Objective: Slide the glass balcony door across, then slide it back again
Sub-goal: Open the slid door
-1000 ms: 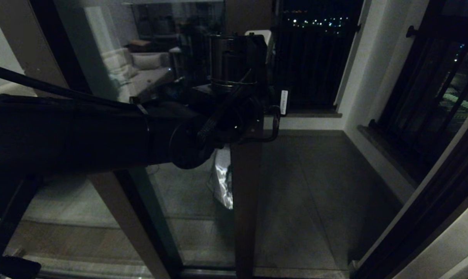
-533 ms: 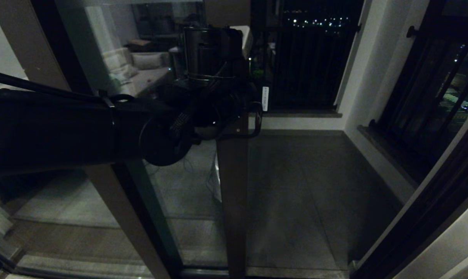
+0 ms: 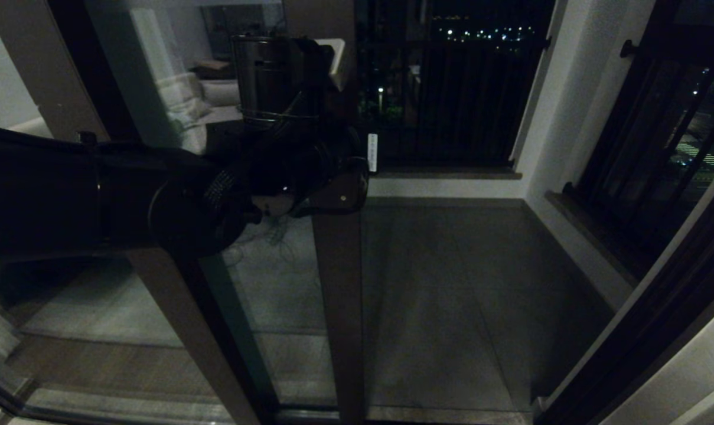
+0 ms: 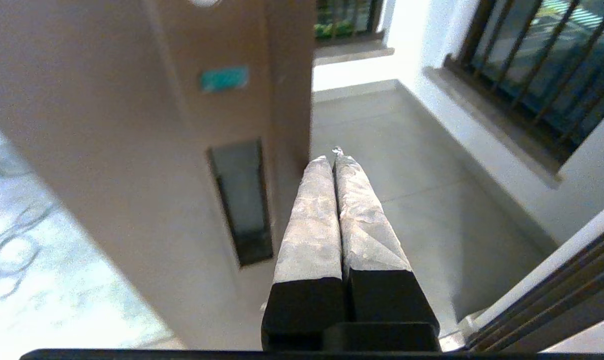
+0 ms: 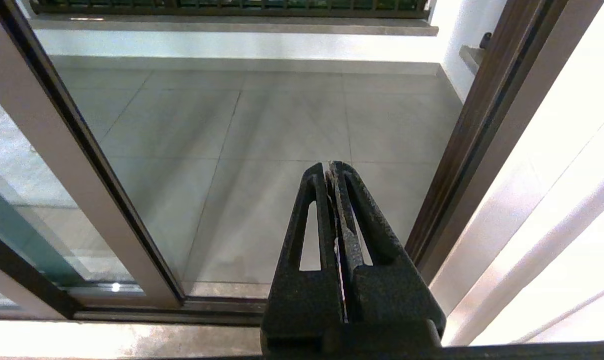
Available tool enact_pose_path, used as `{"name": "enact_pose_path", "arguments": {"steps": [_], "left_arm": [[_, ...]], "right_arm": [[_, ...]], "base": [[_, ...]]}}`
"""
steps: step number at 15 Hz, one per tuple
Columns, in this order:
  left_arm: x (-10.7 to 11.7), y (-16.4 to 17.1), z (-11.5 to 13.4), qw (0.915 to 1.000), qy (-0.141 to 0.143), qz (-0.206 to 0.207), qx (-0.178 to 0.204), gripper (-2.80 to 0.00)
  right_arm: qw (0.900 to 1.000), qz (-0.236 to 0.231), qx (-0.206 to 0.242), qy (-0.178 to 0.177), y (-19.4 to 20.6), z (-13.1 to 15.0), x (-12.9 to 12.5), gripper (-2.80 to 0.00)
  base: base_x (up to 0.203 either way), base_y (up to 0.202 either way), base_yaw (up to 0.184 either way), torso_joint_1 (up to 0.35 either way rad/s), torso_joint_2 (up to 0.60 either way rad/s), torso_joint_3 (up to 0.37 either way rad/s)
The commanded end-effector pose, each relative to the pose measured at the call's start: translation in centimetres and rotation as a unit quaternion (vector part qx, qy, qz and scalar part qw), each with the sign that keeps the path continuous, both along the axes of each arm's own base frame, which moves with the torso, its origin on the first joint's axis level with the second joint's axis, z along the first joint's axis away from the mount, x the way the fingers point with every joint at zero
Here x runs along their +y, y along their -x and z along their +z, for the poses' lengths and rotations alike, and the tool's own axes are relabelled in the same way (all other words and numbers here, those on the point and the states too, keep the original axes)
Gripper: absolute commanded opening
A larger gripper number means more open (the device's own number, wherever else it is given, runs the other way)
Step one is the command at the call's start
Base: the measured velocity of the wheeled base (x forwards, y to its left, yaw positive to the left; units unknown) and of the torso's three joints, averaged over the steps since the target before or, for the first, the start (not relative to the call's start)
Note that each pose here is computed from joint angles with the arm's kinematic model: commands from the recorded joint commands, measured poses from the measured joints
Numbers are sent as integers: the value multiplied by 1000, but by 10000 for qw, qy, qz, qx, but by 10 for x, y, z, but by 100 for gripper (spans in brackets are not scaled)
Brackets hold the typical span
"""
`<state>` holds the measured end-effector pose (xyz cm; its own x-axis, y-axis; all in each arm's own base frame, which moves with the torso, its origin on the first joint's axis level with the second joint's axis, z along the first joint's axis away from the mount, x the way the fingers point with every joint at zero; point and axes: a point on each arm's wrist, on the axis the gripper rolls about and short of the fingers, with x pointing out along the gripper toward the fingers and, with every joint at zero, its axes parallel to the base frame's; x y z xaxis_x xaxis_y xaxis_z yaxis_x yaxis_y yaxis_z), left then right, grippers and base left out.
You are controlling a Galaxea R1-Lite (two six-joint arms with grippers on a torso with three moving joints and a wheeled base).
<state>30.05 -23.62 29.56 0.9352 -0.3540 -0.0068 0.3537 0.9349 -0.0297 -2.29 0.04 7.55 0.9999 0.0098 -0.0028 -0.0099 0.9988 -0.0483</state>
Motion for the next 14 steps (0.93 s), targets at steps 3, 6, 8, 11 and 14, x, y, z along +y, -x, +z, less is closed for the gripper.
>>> {"name": "enact_pose_path", "arguments": {"steps": [3, 6, 8, 11, 14], "left_arm": [[25, 5, 4, 9998, 4, 203, 20, -280], [37, 5, 2, 9995, -33, 321, 68, -280], [41, 8, 8, 9995, 20, 320, 0, -280], [45, 22, 18, 9999, 95, 16, -93, -280], [46, 40, 16, 9991, 69, -427, -40, -280]], "right_arm": [[10000, -2, 9, 4, 0, 0, 0, -280], [10000, -3, 9, 4, 0, 0, 0, -280], [10000, -3, 1, 4, 0, 0, 0, -280], [10000, 5, 9, 4, 0, 0, 0, -280], [10000, 3, 9, 4, 0, 0, 0, -280]], "base": [[0, 0, 0, 0, 0, 0], [0, 0, 0, 0, 0, 0], [0, 0, 0, 0, 0, 0], [0, 0, 0, 0, 0, 0], [0, 0, 0, 0, 0, 0]]}}
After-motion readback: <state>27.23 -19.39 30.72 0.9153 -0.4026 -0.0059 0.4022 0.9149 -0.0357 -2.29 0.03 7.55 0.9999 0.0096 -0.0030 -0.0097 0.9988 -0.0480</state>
